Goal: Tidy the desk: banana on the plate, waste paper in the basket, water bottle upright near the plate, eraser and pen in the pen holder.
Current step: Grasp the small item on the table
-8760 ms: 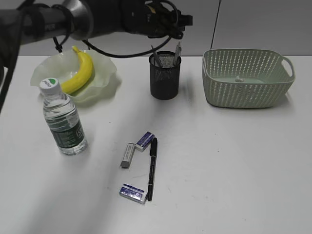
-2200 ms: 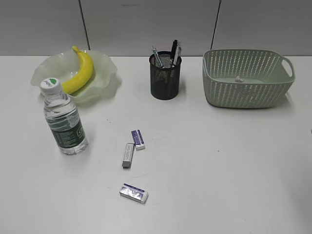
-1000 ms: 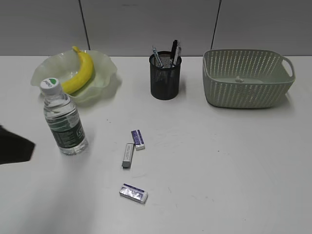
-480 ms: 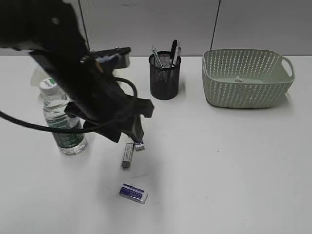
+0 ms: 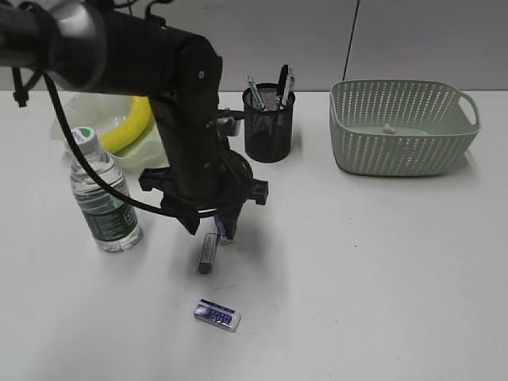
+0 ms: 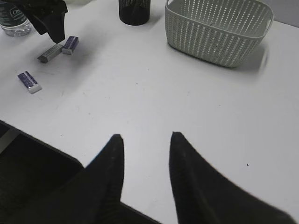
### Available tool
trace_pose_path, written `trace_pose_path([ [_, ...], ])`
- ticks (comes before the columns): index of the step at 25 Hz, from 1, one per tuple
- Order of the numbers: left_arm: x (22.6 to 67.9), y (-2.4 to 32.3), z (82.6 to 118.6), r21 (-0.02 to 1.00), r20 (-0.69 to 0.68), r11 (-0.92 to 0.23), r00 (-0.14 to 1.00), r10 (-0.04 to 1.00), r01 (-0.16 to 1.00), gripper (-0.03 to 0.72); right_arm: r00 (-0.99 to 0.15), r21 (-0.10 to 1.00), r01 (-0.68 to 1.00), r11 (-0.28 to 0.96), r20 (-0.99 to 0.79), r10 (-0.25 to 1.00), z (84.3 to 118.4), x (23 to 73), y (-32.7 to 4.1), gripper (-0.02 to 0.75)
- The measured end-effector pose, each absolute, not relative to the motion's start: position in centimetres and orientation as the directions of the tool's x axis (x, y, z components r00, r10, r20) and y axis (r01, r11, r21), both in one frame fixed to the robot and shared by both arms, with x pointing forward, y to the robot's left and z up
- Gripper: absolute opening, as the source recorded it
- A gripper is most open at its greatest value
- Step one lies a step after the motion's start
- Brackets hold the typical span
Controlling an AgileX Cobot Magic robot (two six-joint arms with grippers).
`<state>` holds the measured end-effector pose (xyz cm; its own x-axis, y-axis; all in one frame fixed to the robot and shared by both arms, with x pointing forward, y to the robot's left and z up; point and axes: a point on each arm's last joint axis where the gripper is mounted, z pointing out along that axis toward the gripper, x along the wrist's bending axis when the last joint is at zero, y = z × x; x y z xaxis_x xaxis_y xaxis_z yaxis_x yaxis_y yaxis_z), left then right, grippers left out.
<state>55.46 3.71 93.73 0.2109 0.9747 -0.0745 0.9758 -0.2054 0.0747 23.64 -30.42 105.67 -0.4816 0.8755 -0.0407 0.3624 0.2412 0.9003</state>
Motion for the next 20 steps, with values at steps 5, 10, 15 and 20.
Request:
trace_pose_path([
  [5,55.5,3.9,91.1,-0.008,-0.012,-0.219,0.219,0.976,0.976,0.416,-0.481,0.900,0.362,0.242,-0.041,0.876,105.7,23.6,-30.4,0.276],
  [10,55.8,3.7,89.7,-0.005,-0.010,-0.220,0.220,0.975,0.975,0.385,-0.481,0.900,0.362,0.241,-0.042,0.876,105.7,23.6,-30.4,0.276],
  [15,56.1,3.7,89.2,0.004,0.011,-0.238,0.238,0.971,0.971,0.200,-0.481,0.900,0.362,0.241,-0.042,0.876,105.7,23.6,-30.4,0.275],
  [20,56.0,3.4,90.1,0.010,0.012,-0.255,0.255,0.967,0.967,0.142,-0.481,0.901,0.361,0.241,-0.042,0.876,105.7,23.6,-30.4,0.276],
])
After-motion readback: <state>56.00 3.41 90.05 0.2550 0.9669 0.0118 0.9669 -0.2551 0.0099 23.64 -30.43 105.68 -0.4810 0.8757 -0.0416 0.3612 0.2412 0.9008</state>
